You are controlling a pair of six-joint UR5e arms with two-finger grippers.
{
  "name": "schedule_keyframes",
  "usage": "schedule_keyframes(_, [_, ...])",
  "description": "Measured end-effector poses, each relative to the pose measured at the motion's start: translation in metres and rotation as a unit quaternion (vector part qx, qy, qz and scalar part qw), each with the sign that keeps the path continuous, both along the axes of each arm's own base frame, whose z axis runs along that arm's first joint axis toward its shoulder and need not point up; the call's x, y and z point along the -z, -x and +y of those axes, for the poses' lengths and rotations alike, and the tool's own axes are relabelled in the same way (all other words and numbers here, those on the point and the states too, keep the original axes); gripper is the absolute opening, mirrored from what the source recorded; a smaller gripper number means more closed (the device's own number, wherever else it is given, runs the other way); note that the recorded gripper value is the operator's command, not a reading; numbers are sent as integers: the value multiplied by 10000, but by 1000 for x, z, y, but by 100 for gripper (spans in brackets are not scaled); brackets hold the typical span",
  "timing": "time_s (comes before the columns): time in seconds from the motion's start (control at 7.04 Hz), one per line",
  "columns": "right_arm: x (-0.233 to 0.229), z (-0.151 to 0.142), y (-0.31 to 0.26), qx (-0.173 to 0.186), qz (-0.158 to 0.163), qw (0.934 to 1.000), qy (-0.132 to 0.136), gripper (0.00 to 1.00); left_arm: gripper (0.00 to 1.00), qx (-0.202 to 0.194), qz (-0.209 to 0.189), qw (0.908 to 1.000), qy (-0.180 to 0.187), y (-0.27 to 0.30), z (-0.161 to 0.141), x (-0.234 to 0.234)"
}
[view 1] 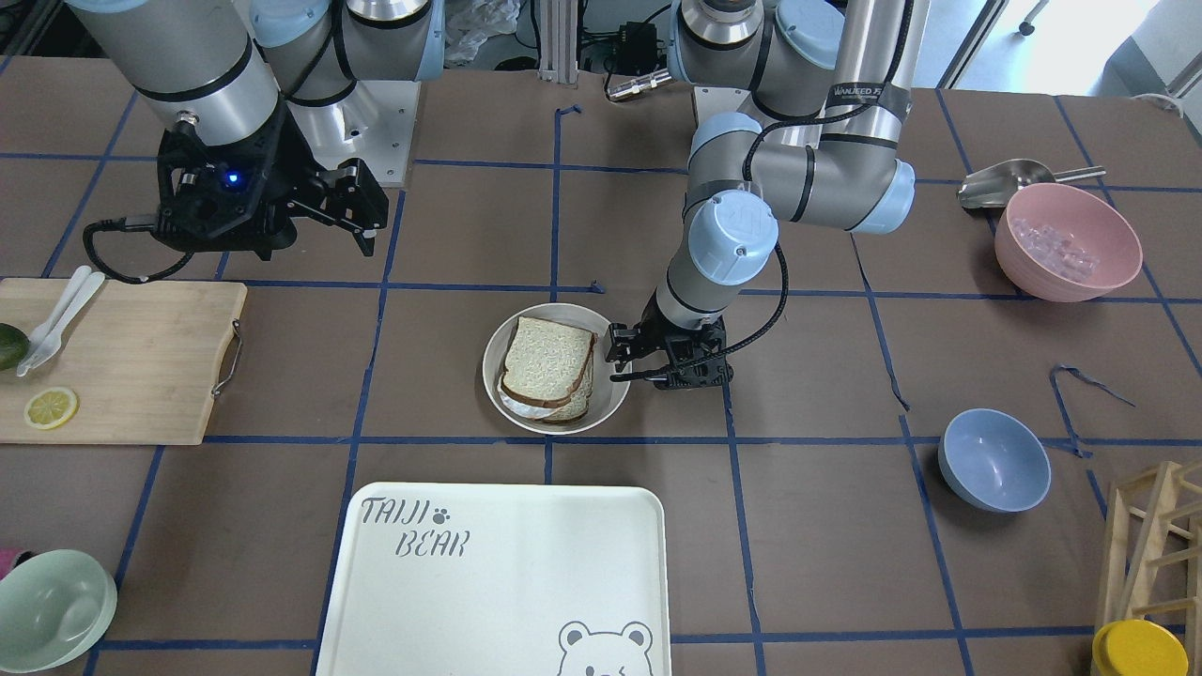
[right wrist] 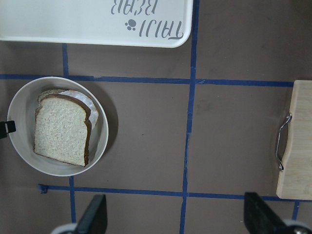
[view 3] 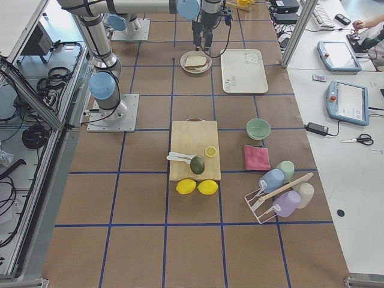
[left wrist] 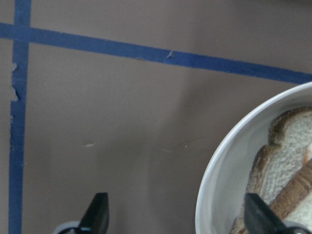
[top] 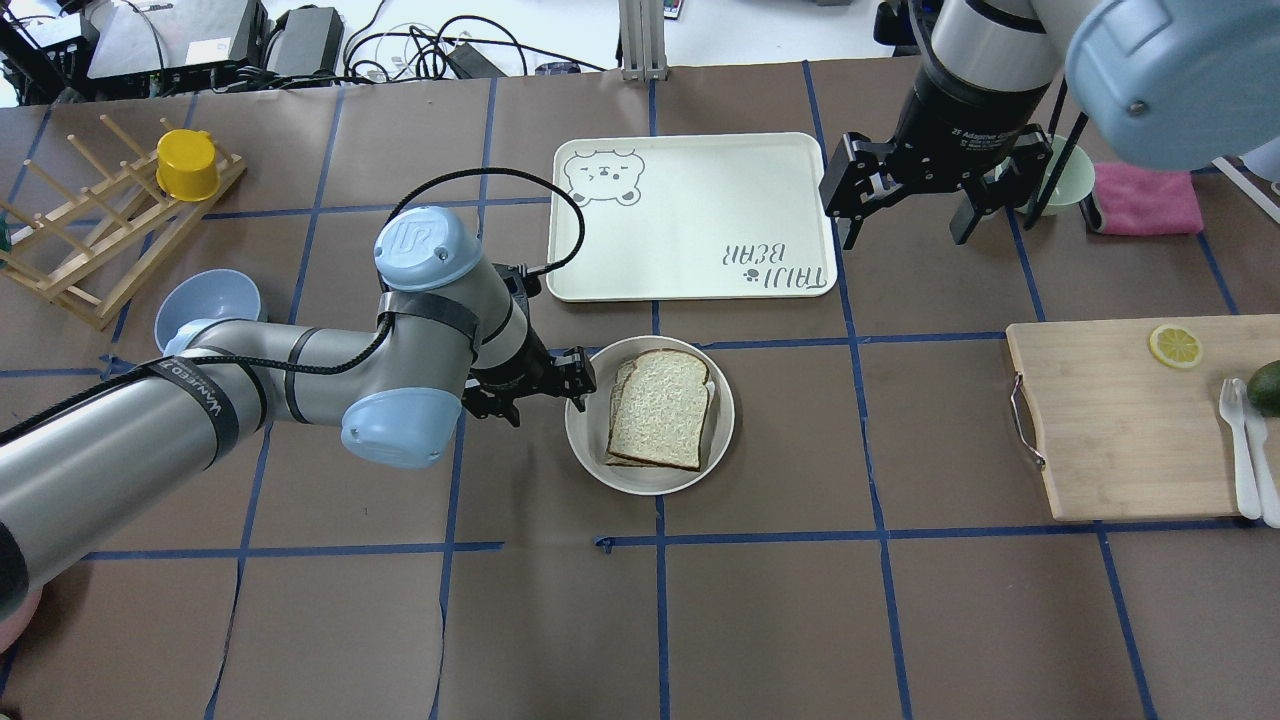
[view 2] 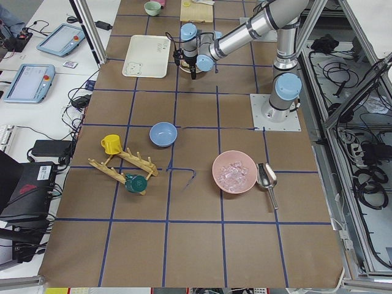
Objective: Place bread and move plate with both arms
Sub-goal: 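Lower the left gripper to the plate rim and grip it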
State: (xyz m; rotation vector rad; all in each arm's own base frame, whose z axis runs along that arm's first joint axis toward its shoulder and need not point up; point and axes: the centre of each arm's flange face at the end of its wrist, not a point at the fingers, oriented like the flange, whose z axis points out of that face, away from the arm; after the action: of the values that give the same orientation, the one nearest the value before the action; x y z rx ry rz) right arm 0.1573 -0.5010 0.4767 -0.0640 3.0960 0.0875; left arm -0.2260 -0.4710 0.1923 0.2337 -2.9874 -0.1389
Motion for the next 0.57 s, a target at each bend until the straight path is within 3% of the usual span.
schedule_keyframes(0.57, [-2,2,0,-31,-2,10000,21,100,75,141,69,9999,-19,32,10,16])
